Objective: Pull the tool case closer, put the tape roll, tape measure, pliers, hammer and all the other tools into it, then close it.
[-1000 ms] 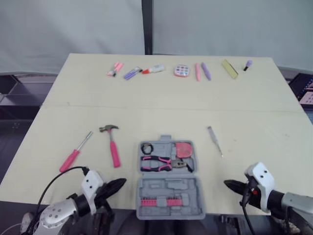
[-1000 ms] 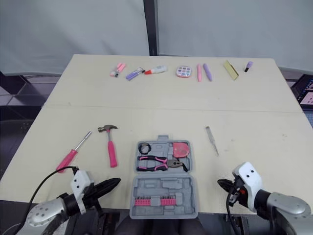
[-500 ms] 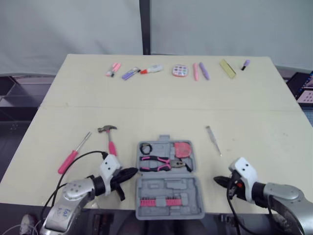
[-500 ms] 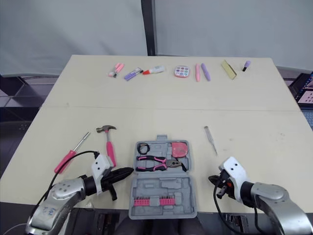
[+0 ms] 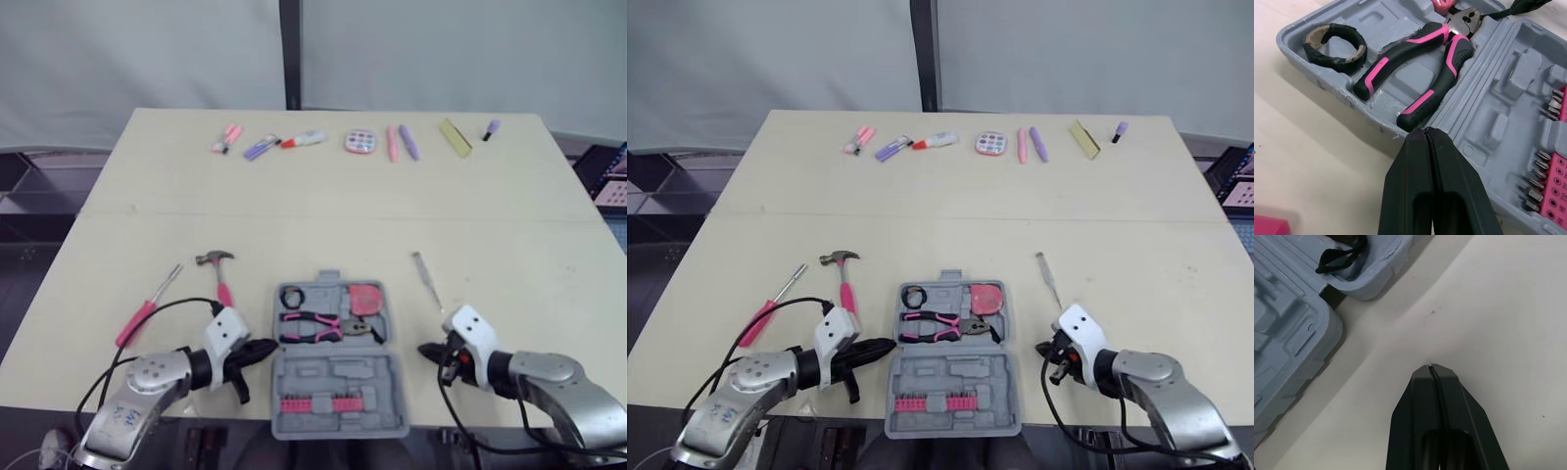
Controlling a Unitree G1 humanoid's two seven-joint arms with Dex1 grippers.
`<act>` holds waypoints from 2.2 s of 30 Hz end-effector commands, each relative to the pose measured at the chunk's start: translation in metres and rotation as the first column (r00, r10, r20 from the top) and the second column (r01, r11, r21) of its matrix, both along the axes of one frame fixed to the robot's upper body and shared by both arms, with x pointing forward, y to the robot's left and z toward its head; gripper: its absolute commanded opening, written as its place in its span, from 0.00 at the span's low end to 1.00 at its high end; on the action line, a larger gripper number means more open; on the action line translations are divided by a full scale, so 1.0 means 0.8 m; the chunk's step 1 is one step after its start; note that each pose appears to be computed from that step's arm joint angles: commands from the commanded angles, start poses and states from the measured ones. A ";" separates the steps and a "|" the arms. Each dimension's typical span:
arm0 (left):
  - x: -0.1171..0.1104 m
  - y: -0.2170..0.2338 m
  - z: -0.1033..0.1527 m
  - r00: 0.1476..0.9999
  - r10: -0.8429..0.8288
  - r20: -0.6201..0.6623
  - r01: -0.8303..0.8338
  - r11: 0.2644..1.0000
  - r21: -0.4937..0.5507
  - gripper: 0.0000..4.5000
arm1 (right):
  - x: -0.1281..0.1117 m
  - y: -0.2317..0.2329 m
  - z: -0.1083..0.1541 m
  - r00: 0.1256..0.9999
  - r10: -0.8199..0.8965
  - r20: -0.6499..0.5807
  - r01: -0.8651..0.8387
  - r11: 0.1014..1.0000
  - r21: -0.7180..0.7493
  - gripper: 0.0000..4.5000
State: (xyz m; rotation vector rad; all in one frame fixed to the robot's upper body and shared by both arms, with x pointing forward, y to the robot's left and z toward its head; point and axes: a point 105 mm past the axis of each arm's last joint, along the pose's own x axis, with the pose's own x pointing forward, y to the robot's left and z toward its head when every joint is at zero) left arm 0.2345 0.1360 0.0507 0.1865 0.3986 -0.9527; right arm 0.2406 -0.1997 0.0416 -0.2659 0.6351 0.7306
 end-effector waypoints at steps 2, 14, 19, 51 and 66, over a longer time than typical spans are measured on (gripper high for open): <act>-0.003 0.002 0.006 1.000 -0.017 0.013 0.016 1.000 0.025 0.01 | -0.003 0.006 -0.001 1.000 0.017 -0.005 -0.017 1.000 0.004 0.01; 0.004 0.006 -0.008 0.998 -0.057 -0.011 0.058 0.993 0.101 0.01 | 0.002 0.015 -0.001 0.999 0.039 -0.004 -0.039 0.999 0.005 0.01; 0.006 -0.001 -0.013 0.997 -0.077 -0.019 0.079 0.991 0.105 0.01 | 0.006 0.021 0.002 0.999 0.053 0.001 -0.053 0.999 0.009 0.01; 0.029 -0.025 -0.019 0.993 -0.113 0.022 0.110 0.990 0.086 0.01 | 0.007 0.069 0.013 0.988 0.154 0.000 -0.154 0.986 0.067 0.01; 0.045 -0.026 -0.014 0.994 -0.098 0.038 0.095 0.993 0.074 0.01 | 0.020 0.068 0.016 0.993 0.119 0.024 -0.120 0.991 0.057 0.01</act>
